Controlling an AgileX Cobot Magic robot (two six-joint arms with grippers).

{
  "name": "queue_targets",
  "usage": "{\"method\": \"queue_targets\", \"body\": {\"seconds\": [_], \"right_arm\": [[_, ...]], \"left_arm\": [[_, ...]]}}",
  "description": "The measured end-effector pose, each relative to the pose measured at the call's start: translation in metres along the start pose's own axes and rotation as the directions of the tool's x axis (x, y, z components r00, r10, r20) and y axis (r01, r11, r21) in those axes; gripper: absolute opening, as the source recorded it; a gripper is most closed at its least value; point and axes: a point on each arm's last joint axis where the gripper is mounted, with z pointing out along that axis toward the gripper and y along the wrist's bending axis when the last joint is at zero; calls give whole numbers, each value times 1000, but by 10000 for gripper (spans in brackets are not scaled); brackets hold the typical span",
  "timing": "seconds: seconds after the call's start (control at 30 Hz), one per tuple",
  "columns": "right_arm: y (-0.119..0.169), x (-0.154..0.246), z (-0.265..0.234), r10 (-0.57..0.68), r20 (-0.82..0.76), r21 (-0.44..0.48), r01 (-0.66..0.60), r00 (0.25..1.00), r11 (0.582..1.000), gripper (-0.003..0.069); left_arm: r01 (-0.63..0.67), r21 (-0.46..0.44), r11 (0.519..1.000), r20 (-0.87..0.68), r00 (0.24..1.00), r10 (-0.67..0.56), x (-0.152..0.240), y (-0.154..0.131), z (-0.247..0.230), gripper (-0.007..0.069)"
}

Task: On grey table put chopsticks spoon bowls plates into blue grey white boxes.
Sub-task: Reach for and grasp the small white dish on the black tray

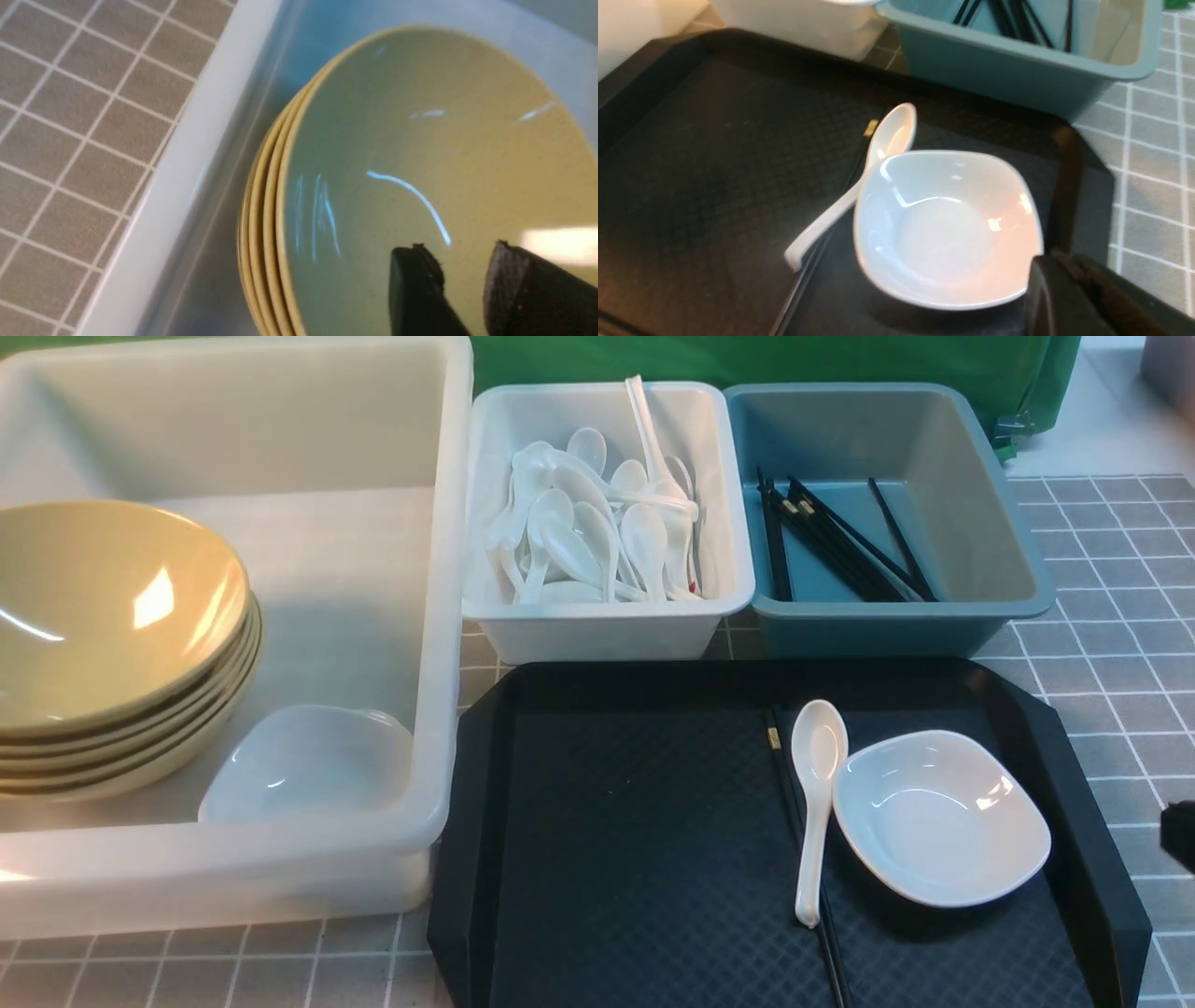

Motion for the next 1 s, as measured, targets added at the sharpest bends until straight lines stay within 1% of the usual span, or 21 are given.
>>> {"method": "queue_targets", "body": {"seconds": [0.07,0.13,0.27,0.3,0.33,0.37,0.43,0.47,0.5,0.53,0.57,0.63,0.67,0.7,0.73,0.77,0.8,0.87,0.9,0.93,1.0], "right_arm": [[2,2,0,-6,-9,-17,5,1000,1000,59],[4,3,1,-13,-18,-35,12,1000,999,61],[7,5,5,4,-61,-65,-8,998,998,81],[8,6,9,3,-93,-75,-10,996,997,100],[8,7,11,2,-104,-78,-10,995,997,107],[9,7,17,1,-153,-87,-14,988,996,143],[8,3,28,-10,-233,-99,-13,973,995,200],[7,-1,34,-27,-269,-103,-1,963,995,232],[7,-3,33,-31,-264,-101,4,964,995,239],[4,-15,45,-61,-322,-98,31,945,995,294],[2,-23,54,-70,-355,-87,42,932,995,325],[-3,-35,68,-83,-382,-66,63,920,996,363],[-3,-35,72,-80,-394,-63,60,916,996,363],[-6,-44,81,-86,-398,-48,73,913,996,379],[-8,-47,87,-91,-406,-39,83,909,996,388],[-12,-54,107,-86,-428,-18,87,900,996,404],[-12,-55,111,-89,-435,-17,90,896,996,406],[-16,-57,140,-91,-481,-14,96,872,995,412],[-16,-57,142,-92,-486,-14,98,869,995,412],[-17,-55,160,-101,-517,-19,107,850,994,414],[-19,-51,173,-113,-545,-24,119,831,993,414]], "left_arm": [[16,-13,1000,-40,999,-17,13,7,21,62],[36,-24,999,-76,996,-38,25,13,37,15],[49,0,999,-123,991,-49,39,9,49,-8],[13,35,999,-127,992,-9,41,-3,47,-8],[-10,52,999,-125,992,16,42,-9,46,-8],[-77,103,992,-97,991,87,43,-28,36,-8],[-200,184,962,-10,979,205,47,-62,10,-8],[-282,226,932,48,959,278,53,-81,-9,-8],[-292,232,928,48,956,289,54,-83,-8,-8],[-396,274,877,145,918,369,63,-104,-39,-8],[-462,301,834,209,885,415,72,-116,-58,-8],[-515,321,795,280,853,440,84,-124,-81,-8],[-518,320,794,287,851,440,85,-123,-84,-8],[-547,332,769,326,831,451,96,-125,-98,-8],[-559,340,756,334,824,458,104,-125,-101,-8],[-585,349,732,364,805,469,125,-119,-114,-8],[-586,349,731,358,805,474,128,-117,-112,-8],[-602,341,722,363,793,489,156,-103,-115,-8],[-603,339,722,364,792,491,158,-102,-115,-8],[-620,316,718,376,777,505,174,-91,-117,-8],[-629,298,718,376,769,517,188,-82,-113,-8]]}}
